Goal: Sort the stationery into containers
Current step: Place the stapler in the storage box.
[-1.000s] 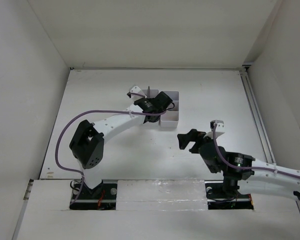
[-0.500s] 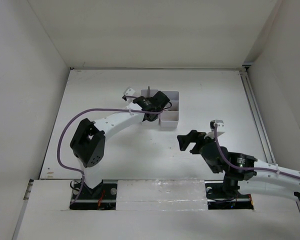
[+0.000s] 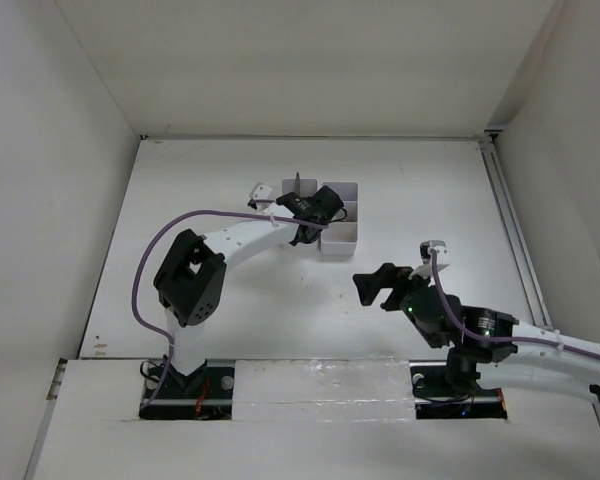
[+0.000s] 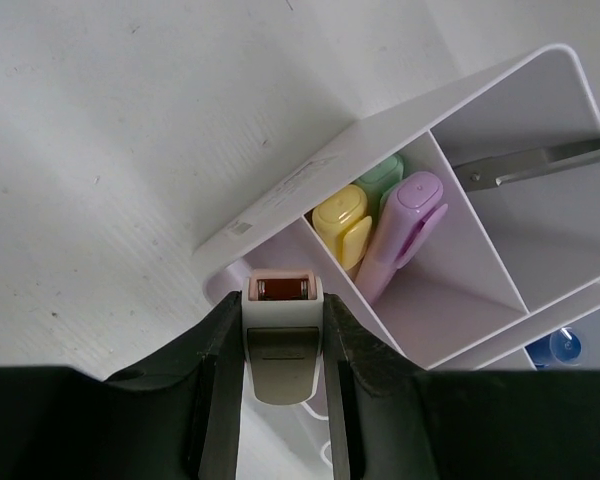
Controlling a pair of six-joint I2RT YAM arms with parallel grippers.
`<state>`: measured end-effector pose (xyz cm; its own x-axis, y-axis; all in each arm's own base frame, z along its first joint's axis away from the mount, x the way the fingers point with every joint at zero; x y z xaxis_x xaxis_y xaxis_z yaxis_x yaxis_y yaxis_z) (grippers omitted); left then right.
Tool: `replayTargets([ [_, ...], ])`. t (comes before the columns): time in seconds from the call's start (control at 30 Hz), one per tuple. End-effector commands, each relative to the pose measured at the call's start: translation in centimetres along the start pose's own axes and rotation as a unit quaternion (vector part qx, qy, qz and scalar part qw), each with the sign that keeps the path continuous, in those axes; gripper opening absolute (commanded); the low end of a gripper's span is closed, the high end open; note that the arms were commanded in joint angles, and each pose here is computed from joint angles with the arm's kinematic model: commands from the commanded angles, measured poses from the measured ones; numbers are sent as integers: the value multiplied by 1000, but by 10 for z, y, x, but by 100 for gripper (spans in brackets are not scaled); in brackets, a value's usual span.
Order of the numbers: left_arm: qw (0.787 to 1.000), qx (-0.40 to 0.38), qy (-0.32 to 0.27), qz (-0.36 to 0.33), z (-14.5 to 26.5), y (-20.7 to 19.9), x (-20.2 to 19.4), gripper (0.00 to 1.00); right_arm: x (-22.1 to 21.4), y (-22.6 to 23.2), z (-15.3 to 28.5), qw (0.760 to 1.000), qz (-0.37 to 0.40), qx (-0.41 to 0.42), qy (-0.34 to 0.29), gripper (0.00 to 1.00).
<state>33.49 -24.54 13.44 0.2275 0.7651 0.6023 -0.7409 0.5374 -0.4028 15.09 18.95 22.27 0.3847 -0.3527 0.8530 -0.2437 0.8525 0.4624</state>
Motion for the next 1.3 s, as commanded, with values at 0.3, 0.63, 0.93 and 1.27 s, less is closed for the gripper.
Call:
replayTargets([
  [0.3,989,-40,-55,128,11,-19,38,0,5,11,2,999,-12,28,-10,100],
  [0.63,985,-64,-54,149,22,-25,50,0,4,12,2,999,-12,32,-7,100],
  [0.93,985,-57,-61,149,14,-23,45,0,4,11,4,999,-11,38,-6,100],
  [1.27,984,-51,-68,154,7,-22,39,0,5,8,6,999,-5,41,-9,100],
])
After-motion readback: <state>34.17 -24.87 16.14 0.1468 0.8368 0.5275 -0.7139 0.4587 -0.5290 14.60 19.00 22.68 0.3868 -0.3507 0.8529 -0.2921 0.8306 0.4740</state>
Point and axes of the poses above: each gripper's point midway between its finger pads, its own z axis back along the fingers, its own y axis along the line the jaws close on, x = y × z, the point moved 3 cm from there along z, back along the fingers, and after that the axes turned 2 degrees about z, right-handed, at the moved point
